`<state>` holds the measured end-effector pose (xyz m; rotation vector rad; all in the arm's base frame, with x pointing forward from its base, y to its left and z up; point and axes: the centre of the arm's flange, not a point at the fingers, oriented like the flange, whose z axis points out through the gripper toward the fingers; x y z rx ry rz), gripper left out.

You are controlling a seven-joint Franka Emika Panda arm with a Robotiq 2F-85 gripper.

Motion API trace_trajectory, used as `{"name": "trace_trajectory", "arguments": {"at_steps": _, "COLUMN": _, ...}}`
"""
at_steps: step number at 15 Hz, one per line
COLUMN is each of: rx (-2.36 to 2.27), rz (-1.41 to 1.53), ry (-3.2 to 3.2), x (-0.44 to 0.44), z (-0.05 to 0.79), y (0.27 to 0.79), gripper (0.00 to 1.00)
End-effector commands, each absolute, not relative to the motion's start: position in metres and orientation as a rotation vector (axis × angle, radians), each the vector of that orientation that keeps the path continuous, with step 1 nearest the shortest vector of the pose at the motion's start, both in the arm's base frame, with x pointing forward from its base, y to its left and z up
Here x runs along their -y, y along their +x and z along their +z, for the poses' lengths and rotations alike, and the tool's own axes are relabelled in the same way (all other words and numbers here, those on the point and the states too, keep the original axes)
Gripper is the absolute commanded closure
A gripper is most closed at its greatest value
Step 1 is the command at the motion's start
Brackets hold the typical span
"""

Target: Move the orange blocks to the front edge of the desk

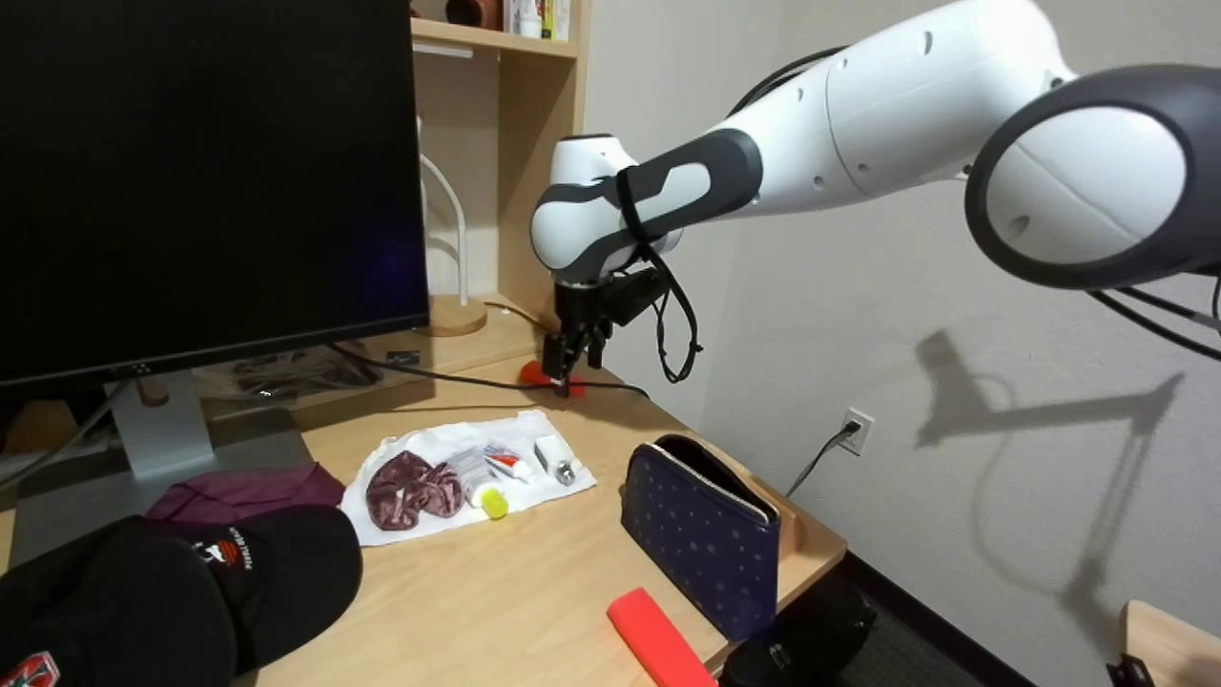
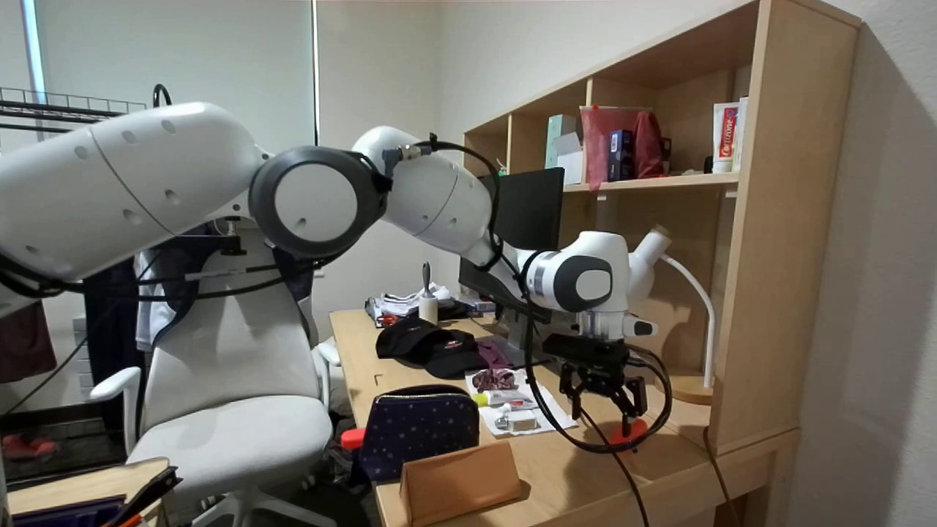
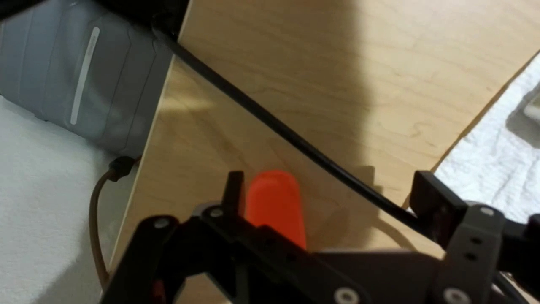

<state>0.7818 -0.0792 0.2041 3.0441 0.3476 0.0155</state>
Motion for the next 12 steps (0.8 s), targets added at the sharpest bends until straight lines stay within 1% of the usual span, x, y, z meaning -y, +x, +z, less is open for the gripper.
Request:
{"name": "trace_trajectory", "arguments": {"at_steps": 1, "rx": -0.328, "rz": -0.015, "ry": 3.109, "x": 0.088, "z": 0.198, "y": 0.816, "gripper": 0.26}}
{"name": "trace_trajectory", "arguments": {"at_steps": 2, "rx": -0.319, "rz": -0.020, "ry": 3.116, "x": 0.089, "z": 0.198, "y": 0.816, "gripper": 0.32}}
{"name": "trace_trajectory", "arguments": {"at_steps": 5, "rx": -0.299, "rz": -0.026, "ry": 3.141, "x": 0.092, "z": 0.199, "y": 0.816, "gripper": 0.54}}
{"name": "trace_trajectory", "arguments": {"at_steps": 9, "rx": -0.284, "rz": -0.039, "ry": 3.155, "x": 0.098, "z": 0.202, "y": 0.816, "gripper": 0.80}}
{"name": "trace_trajectory", "arguments": {"at_steps": 10, "rx": -0.276, "rz": -0.040, "ry": 3.156, "x": 0.100, "z": 0.203, "y": 0.816, "gripper": 0.85}}
{"name": "trace_trajectory", "arguments": {"at_steps": 12, "rx": -0.268, "rz": -0.039, "ry": 3.160, "x": 0.103, "z": 0.204, "y": 0.815, "gripper": 0.90}}
